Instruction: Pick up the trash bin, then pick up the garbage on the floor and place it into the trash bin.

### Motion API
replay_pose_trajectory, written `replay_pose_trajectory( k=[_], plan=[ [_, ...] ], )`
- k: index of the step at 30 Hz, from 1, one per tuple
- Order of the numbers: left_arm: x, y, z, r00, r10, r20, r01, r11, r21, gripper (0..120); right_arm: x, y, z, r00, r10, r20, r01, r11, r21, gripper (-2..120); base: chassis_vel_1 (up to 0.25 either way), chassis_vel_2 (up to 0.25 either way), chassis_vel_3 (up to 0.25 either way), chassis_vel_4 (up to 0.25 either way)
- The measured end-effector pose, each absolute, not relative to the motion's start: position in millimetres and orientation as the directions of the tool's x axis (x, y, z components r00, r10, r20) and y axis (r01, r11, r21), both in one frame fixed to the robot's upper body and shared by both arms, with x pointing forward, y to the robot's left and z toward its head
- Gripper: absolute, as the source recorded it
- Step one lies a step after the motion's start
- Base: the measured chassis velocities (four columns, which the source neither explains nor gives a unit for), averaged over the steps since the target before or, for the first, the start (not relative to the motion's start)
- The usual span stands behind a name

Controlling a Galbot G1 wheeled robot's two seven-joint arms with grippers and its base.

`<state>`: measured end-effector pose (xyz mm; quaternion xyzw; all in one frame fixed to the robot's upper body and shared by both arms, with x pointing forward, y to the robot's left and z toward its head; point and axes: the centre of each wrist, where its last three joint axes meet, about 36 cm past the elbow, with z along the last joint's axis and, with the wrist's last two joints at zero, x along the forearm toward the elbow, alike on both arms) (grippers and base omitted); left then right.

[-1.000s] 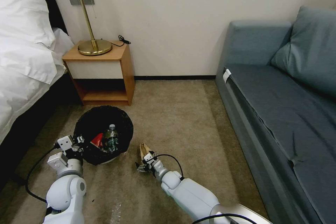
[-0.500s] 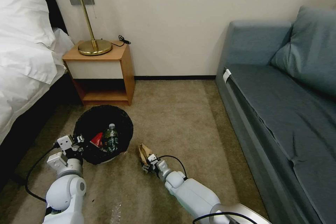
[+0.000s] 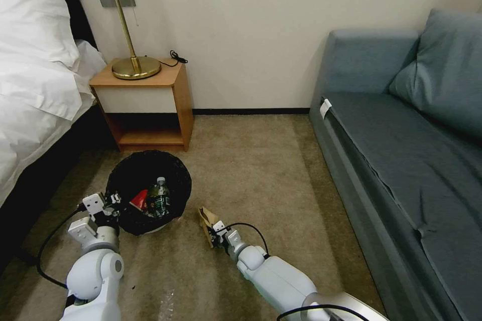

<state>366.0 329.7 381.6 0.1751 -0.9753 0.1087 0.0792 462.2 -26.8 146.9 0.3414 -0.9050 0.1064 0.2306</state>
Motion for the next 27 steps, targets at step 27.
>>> replay_pose_trajectory(
  k=[27],
  plan=[
    [375.8, 332.7, 378.4, -0.929, -0.315, 0.197, -0.353, 0.913, -0.203, 4, 540.5, -37.9, 231.1, -0.882, -0.411, 0.230, -0.410, 0.911, 0.052, 0, 0.000, 0.000, 0.000, 0.000]
  ],
)
